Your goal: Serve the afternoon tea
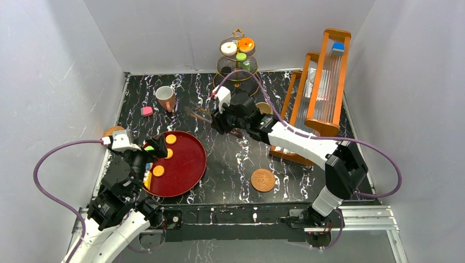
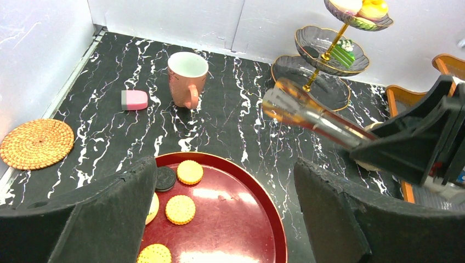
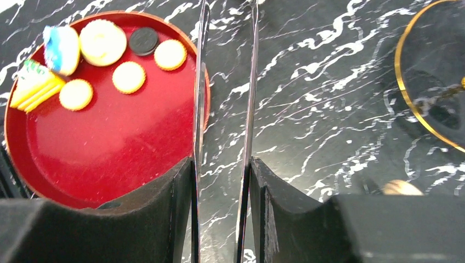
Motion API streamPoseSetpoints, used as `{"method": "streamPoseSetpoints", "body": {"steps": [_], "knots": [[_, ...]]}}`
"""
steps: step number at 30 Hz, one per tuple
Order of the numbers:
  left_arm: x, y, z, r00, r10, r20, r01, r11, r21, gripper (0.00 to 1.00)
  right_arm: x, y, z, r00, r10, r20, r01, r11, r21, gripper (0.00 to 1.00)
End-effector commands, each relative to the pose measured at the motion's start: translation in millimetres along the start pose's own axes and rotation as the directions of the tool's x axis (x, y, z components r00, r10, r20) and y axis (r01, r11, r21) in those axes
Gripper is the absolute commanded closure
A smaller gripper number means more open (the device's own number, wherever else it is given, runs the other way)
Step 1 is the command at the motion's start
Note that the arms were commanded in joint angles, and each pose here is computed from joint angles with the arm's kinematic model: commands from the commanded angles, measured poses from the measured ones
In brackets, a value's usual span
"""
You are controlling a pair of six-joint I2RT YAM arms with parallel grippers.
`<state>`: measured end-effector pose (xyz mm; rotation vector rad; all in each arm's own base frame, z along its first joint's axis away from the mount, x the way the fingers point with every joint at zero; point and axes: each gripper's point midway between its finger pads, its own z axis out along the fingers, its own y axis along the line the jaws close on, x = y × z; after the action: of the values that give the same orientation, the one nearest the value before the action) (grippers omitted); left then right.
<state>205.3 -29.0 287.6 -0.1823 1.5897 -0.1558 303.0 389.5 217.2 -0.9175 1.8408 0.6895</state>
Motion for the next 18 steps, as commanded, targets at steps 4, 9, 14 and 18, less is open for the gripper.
{"method": "streamPoseSetpoints", "body": {"steps": [4, 9, 14, 18], "knots": [[-8, 5, -1, 1.0, -0.011, 0.027, 0.011, 1.0, -0.025, 0.08, 6, 58, 5, 0.998, -0.044, 0.037, 0.049, 0.987, -0.151, 0.51], [-10, 8, -3, 0.999, -0.021, 0.04, 0.022, 0.999, -0.034, 0.08, 36, 97, 20, 0.998, -0.063, -0.029, 0.053, 0.965, -0.257, 0.5], [-12, 9, -4, 0.999, -0.024, 0.046, 0.026, 0.999, -0.038, 0.08, 52, 122, 33, 0.994, -0.096, -0.055, 0.075, 0.948, -0.308, 0.5], [-11, 10, -4, 0.999, -0.023, 0.044, 0.025, 0.999, -0.04, 0.08, 62, 133, 42, 0.99, -0.121, -0.079, 0.088, 0.94, -0.33, 0.49]]}}
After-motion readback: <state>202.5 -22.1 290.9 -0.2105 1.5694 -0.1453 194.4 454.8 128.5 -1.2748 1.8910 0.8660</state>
